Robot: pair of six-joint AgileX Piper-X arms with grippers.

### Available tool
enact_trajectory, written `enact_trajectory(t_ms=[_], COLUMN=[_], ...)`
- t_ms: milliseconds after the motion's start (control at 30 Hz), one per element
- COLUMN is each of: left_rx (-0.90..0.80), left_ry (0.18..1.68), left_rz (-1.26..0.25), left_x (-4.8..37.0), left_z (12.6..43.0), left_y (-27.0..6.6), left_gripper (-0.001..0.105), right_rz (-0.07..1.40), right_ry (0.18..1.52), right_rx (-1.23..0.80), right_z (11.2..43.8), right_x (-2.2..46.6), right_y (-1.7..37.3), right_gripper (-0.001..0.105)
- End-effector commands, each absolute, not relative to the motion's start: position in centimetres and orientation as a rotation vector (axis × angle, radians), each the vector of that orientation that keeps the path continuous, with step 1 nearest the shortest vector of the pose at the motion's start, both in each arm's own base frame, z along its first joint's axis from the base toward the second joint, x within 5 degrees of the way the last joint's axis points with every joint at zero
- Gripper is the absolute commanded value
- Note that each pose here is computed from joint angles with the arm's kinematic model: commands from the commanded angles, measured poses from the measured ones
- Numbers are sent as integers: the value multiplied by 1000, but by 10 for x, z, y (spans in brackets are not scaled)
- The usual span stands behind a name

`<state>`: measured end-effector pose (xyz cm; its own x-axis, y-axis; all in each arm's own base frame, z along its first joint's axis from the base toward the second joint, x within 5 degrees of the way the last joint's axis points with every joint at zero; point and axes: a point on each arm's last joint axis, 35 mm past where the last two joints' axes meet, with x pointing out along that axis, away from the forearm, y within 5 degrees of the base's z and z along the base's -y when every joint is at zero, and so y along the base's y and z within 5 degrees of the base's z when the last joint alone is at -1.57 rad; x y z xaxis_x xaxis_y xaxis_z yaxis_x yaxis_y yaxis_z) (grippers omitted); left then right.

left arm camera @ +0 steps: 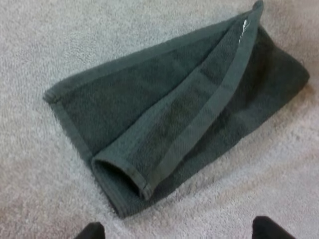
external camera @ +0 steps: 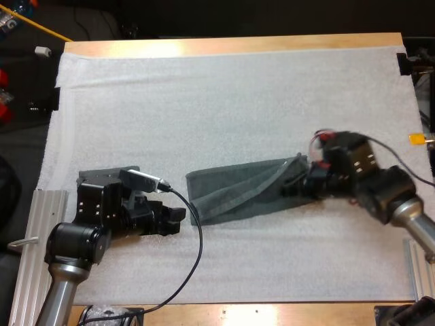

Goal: Pick towel from pile, fold and stack

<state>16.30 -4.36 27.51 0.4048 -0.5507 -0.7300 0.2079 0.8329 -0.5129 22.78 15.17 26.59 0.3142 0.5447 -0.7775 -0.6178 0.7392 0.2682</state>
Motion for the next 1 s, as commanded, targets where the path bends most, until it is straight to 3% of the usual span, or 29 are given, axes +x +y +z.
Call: enact_trajectory(t_ms=[0,567,967], left_rx=[-365,-342,-345], left_ry=[1050,1110,1132], left_rz=[-483,-487,-482], left_x=[162,155,153], left_z=[276,273,271], left_y=[-43,-42,-41], left_gripper=[58,58,58], right_rz=[762,856,832], right_ry=[976,1227,1338], right_rx=[-123,-260,-302], right_z=[269,206,168], right_x=[226,242,262], right_y=[154,227,251], right_gripper=[0,0,0])
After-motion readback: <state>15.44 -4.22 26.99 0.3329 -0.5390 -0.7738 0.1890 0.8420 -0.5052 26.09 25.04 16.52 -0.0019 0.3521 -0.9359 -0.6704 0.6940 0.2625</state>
